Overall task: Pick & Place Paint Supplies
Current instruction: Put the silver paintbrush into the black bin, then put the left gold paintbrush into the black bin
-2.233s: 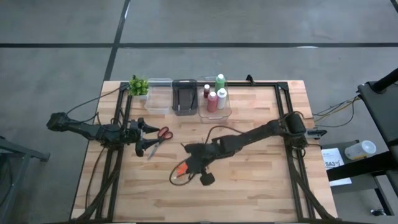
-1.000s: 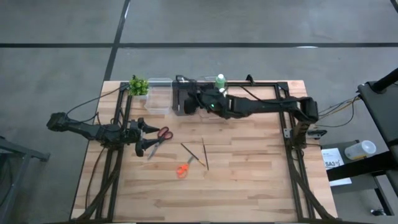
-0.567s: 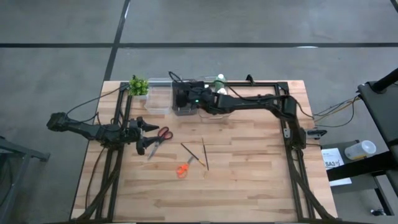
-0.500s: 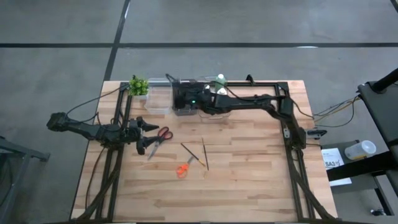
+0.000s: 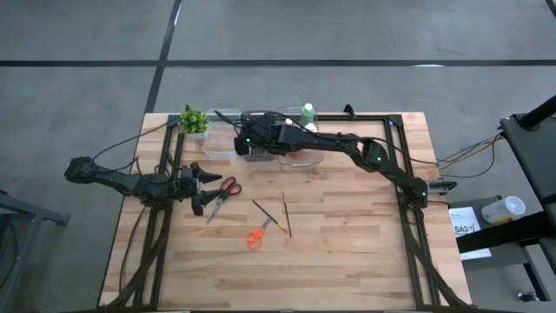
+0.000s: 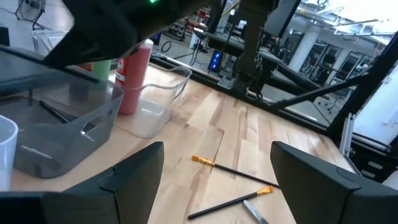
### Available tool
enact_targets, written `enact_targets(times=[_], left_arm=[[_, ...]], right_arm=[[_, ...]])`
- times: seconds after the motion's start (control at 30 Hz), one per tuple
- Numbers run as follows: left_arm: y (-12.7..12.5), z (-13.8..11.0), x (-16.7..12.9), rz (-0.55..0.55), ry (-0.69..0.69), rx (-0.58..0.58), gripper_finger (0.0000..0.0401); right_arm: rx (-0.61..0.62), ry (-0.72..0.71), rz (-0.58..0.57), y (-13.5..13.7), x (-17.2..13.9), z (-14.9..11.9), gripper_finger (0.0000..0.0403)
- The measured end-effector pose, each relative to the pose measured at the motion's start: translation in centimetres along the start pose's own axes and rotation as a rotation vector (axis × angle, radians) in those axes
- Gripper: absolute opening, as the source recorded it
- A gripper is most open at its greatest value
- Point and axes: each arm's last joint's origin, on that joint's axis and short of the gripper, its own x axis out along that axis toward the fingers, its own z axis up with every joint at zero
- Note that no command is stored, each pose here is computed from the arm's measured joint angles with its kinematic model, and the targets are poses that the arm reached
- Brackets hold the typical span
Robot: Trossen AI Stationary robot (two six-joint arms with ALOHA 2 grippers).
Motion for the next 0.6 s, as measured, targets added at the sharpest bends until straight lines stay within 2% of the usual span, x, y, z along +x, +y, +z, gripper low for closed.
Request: enact_targets(times=[0.2,0.43,0.6], left_arm=[[0.01,-0.04,0.03,0.006,0.003,0.003,0.0303],[0.03,-0.10,0.07,0.011,0.007,0.005,0.0303],[0.03,-0.10,0.07,0.011,0.007,0.005,0.0303]], right_arm=[[-0.003,0.047,0.007,0.11,0.84,0.03,0.0018],[-0.045,0.054,0.000,-0.16,1.05,-0.02,0.0094],[-0.050,0.052,0.002,-0.14,1.01,0.01,0.0114]])
